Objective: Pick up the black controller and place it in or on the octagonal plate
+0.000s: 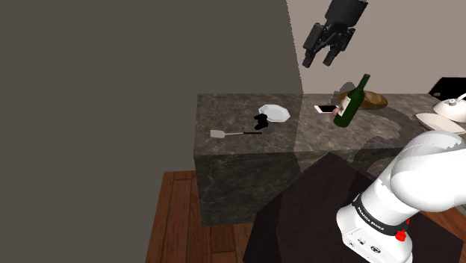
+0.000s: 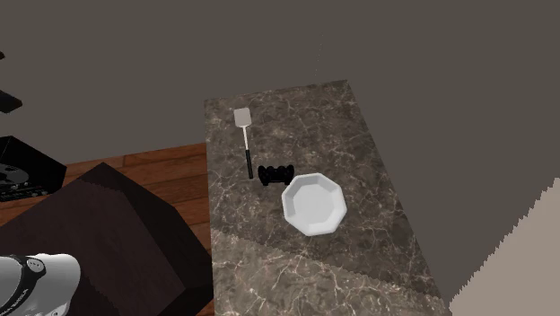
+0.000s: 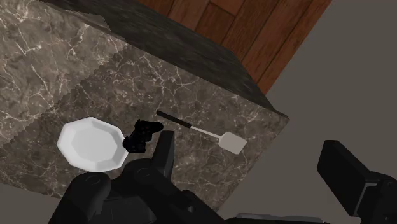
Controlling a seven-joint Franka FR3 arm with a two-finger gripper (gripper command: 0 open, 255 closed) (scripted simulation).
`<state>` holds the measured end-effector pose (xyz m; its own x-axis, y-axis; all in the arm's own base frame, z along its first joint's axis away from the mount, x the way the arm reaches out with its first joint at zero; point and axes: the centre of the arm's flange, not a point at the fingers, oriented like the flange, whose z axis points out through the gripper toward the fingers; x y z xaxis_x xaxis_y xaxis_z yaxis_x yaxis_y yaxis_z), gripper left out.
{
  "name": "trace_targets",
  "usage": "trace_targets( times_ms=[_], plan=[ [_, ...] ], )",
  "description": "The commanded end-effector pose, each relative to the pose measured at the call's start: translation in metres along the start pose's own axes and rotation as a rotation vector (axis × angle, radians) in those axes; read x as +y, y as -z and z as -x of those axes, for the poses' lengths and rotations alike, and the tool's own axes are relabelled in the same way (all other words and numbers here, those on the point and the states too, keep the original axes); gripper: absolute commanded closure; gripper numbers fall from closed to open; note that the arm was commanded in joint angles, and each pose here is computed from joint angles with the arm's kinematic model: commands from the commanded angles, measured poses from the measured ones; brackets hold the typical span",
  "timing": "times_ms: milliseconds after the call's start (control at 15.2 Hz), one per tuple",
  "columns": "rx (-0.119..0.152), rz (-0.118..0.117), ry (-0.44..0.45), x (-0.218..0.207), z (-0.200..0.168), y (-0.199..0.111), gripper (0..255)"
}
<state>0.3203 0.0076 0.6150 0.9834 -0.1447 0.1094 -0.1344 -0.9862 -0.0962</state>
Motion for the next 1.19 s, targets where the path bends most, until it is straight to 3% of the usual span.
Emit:
trace_targets(
  times_ms=[0, 1122],
  plan=[
    [0.0, 0.0, 0.0, 0.0, 0.0, 0.0, 0],
    [-0.048, 0.015, -0.143, 0.062, -0.133, -0.174, 0]
  ],
)
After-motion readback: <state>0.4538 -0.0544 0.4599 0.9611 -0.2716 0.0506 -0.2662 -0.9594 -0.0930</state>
